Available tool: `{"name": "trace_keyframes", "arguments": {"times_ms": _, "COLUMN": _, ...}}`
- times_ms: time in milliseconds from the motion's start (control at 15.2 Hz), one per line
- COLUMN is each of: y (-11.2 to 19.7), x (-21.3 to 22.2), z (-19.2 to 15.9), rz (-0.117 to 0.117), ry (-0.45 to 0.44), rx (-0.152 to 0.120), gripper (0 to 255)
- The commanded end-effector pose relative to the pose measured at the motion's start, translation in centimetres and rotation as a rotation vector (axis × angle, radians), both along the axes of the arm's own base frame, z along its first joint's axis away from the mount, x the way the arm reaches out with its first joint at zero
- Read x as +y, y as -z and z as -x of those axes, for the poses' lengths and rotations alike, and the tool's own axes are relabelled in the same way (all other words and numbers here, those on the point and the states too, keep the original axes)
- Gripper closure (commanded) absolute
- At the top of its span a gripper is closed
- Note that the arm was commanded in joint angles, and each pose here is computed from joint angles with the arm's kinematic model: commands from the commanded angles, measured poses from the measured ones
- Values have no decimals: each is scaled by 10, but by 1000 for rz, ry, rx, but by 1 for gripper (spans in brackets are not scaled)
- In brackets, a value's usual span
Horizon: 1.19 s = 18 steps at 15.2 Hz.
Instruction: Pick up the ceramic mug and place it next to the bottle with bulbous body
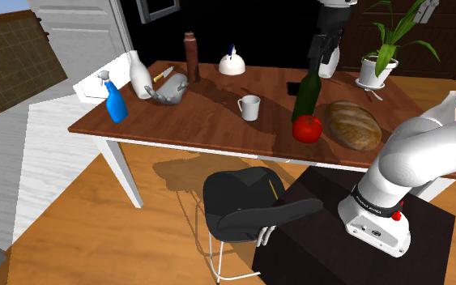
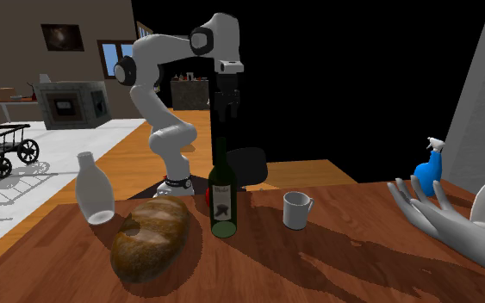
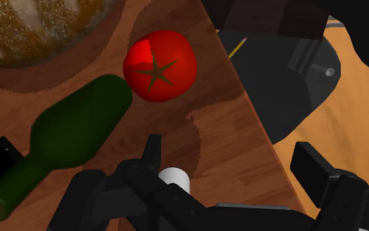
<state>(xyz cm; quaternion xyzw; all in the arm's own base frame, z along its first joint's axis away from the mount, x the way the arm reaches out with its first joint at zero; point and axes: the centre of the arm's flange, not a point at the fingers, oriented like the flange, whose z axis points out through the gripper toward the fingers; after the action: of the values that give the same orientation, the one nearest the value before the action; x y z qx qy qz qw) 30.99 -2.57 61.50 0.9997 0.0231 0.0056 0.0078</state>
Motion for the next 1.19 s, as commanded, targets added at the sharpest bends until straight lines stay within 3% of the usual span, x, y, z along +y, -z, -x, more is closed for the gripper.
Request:
{"name": "trace_keyframes", "arguments": {"times_ms": 0, "y": 0, "x": 0, "z": 0, "rz": 0, "ry": 0, "rx": 0, "gripper": 0}}
{"name": "trace_keyframes", "arguments": {"times_ms": 1122, "y": 132, "x": -57, "z": -176, "rz": -48, "ry": -23, "rx": 9, "gripper": 0}}
